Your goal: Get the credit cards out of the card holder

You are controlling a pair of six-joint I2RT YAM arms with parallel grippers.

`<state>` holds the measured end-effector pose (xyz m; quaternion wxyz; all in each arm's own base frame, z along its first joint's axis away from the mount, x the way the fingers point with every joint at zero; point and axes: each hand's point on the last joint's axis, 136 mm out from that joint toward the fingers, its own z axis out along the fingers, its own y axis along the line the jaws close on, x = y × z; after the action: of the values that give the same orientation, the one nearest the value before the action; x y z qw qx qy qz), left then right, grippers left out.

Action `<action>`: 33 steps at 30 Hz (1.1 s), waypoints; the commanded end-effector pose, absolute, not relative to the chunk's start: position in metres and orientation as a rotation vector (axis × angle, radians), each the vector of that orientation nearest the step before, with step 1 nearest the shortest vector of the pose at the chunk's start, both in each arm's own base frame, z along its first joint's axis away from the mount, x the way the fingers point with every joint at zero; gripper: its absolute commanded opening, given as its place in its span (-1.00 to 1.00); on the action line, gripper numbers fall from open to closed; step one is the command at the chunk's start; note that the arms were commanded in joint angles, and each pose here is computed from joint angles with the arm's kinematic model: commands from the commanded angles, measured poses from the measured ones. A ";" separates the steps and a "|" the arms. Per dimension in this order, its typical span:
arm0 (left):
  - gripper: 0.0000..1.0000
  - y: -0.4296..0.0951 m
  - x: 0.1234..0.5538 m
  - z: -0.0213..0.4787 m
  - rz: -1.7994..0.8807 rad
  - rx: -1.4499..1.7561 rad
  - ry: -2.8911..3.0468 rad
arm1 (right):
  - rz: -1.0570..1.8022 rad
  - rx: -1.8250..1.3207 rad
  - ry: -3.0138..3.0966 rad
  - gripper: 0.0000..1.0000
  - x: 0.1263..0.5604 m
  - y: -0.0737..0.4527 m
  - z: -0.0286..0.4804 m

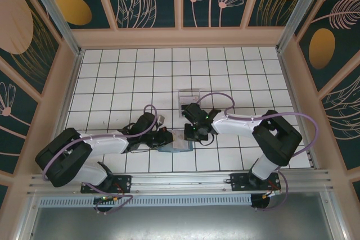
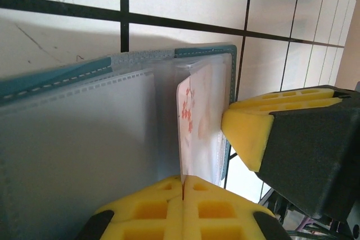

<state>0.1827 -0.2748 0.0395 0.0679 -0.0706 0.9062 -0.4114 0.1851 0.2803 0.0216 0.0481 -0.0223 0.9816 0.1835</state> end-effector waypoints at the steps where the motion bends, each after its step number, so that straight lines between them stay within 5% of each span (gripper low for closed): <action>1: -0.87 -0.256 0.178 0.027 -1.110 -0.234 2.775 | 0.432 -0.053 3.044 -0.70 0.175 0.263 0.001; 33: -0.93 -0.217 0.189 0.079 -0.817 -0.146 2.738 | 0.388 -0.072 3.014 -0.65 0.186 0.260 0.015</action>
<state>0.1861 -0.2252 0.0703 0.1276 -0.0541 0.9433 -0.3016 0.1862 0.2775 0.0225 0.0502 -0.0228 0.9831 0.1748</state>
